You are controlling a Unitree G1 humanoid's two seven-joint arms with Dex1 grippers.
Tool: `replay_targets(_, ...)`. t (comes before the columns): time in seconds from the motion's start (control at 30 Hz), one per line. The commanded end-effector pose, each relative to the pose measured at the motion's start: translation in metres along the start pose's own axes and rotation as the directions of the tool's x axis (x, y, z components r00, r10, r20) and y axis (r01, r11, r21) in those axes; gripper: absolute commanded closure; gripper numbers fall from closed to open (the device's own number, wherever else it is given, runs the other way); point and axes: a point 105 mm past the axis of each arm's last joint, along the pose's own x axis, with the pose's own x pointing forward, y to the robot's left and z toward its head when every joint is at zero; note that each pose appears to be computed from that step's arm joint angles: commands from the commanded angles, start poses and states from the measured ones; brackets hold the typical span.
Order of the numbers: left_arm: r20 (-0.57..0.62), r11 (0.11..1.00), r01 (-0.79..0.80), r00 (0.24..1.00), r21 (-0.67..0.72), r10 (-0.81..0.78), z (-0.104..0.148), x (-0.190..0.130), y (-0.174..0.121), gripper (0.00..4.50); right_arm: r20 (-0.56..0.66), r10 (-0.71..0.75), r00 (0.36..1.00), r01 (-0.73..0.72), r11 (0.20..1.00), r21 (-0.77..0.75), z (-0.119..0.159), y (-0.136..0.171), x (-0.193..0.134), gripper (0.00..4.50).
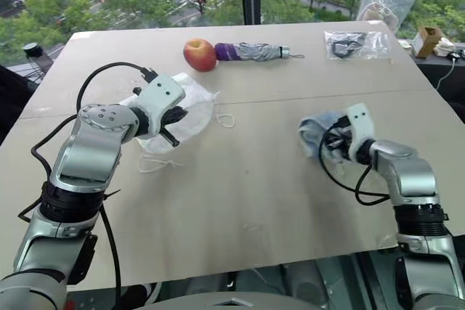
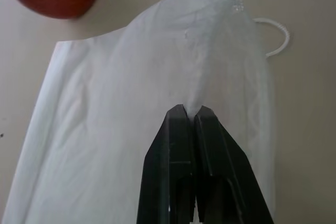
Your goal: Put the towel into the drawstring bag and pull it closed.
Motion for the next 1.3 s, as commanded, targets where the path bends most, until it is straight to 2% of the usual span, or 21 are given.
replay_targets(0.03, 0.053, 0.991, 0.060, 0.997, -0.118, -0.054, 0.019, -0.009, -0.002, 4.50, 0.145, 0.269, 0.952, -0.264, 0.963, -0.055, 0.047, 0.059, 0.000, 4.47)
replay_targets(0.2, 0.068, 0.961, 0.163, 0.986, -0.223, -0.152, 0.029, -0.009, -0.013, 4.50, 0.193, 0.442, 0.876, -0.417, 0.895, -0.160, 0.075, 0.113, 0.005, 4.47)
replay_targets(0.33, 0.069, 0.940, 0.212, 0.977, -0.266, -0.201, 0.036, -0.007, -0.022, 4.50, 0.201, 0.443, 0.874, -0.359, 0.866, -0.348, 0.090, 0.133, 0.026, 4.47)
replay_targets(0.43, 0.081, 0.905, 0.287, 0.958, -0.313, -0.275, 0.041, -0.008, -0.032, 4.50, 0.141, 0.460, 0.877, -0.343, 0.804, -0.486, 0.082, 0.144, 0.043, 4.47)
replay_targets(0.7, 0.157, 0.857, 0.367, 0.930, -0.362, -0.333, 0.055, -0.015, -0.035, 4.50, -0.065, 0.444, 0.894, -0.389, 0.696, -0.604, 0.042, 0.147, 0.064, 4.47)
replay_targets(0.8, 0.156, 0.853, 0.365, 0.931, -0.372, -0.330, 0.054, -0.015, -0.035, 4.50, -0.110, 0.442, 0.890, -0.411, 0.676, -0.611, 0.034, 0.147, 0.064, 4.47)
replay_targets(0.97, 0.180, 0.837, 0.401, 0.916, -0.371, -0.359, 0.055, -0.014, -0.045, 4.50, -0.110, 0.435, 0.893, -0.406, 0.679, -0.612, 0.035, 0.148, 0.066, 4.47)
replay_targets(1.03, 0.199, 0.822, 0.433, 0.901, -0.369, -0.386, 0.056, -0.014, -0.052, 4.50, -0.046, 0.420, 0.906, -0.372, 0.742, -0.557, 0.046, 0.151, 0.071, 4.47)
replay_targets(1.1, 0.200, 0.814, 0.457, 0.889, -0.358, -0.411, 0.054, -0.015, -0.060, 4.50, 0.056, 0.364, 0.930, -0.309, 0.853, -0.421, 0.063, 0.148, 0.080, 4.47)
replay_targets(1.17, 0.197, 0.811, 0.464, 0.886, -0.356, -0.420, 0.051, -0.015, -0.066, 4.50, 0.189, 0.290, 0.938, -0.253, 0.947, -0.198, 0.083, 0.142, 0.089, 4.47)
replay_targets(1.23, 0.201, 0.806, 0.461, 0.887, -0.371, -0.415, 0.050, -0.013, -0.067, 4.50, 0.303, 0.268, 0.915, -0.302, 0.951, 0.071, 0.096, 0.143, 0.094, 4.47)
replay_targets(1.3, 0.202, 0.800, 0.455, 0.891, -0.391, -0.408, 0.048, -0.010, -0.069, 4.50, 0.440, 0.251, 0.862, -0.415, 0.847, 0.331, 0.111, 0.144, 0.094, 4.47)
